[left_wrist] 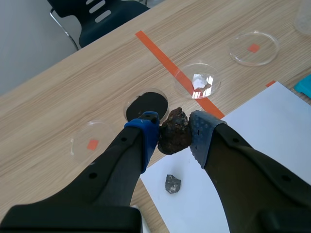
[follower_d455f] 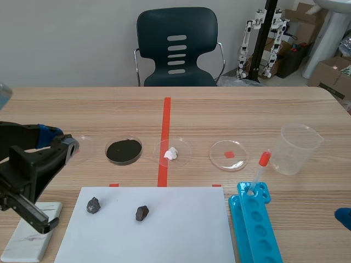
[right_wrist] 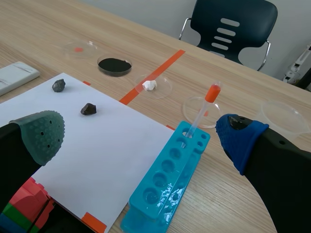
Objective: Pick up the right mineral with the left hand
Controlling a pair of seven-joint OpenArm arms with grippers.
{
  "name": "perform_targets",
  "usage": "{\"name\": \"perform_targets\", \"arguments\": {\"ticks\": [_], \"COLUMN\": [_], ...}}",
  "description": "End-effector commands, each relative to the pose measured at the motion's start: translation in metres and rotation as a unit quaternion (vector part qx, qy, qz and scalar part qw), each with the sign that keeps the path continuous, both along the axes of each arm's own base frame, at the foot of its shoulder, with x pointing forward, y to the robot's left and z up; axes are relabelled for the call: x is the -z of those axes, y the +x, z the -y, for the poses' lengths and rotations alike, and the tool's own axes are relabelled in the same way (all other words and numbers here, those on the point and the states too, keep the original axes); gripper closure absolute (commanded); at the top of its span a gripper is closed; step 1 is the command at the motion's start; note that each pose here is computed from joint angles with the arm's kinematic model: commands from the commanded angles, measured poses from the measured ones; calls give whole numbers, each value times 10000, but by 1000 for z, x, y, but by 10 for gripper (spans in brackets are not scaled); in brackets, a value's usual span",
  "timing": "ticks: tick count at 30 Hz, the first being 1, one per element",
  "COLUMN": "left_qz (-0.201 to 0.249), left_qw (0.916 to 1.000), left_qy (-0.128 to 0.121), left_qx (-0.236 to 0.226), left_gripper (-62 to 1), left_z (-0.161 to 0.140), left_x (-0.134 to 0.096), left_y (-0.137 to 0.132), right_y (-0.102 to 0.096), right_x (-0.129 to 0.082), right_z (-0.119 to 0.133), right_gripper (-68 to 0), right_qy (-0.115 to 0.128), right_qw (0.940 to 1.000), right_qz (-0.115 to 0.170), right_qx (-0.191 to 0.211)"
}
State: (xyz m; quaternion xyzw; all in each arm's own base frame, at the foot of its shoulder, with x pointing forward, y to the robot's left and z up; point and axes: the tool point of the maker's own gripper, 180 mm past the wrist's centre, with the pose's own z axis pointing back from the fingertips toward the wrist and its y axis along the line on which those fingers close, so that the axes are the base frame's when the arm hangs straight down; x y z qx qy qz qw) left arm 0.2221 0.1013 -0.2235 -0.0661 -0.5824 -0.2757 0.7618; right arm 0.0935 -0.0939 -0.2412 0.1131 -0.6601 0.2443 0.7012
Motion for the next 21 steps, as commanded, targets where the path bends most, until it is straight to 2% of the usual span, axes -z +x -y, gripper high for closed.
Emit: {"name": "perform_targets", "arguments": {"ticks": [1,5,8,14,21], "left_qz": [125,238,248,-62,-431], "left_qw": [9997,9992,9989,9997,9983], "left_qy": [-197,-35,-39,-210,-208], "left_qx": [-45,-316,-391,-91,345], "left_gripper": [-115,-115,-115,-115,-116], "left_z": [4,-11,-17,-8,5], "left_x": [-11,-17,-19,-10,2], "left_y": [-4,-11,-17,-38,-57], "right_y": [5,5,5,5,5], "right_x": [-10,-10,-10,-10,-10], "right_z": [0,0,0,0,0], "right_gripper": [-679,-679,-679,-679,-679], "right_qy": [53,52,52,52,51], "right_qw": [9998,9998,9998,9998,9998], "right_qz": [201,201,201,201,199], "right_qx": [-3,-5,-5,-5,-5]}}
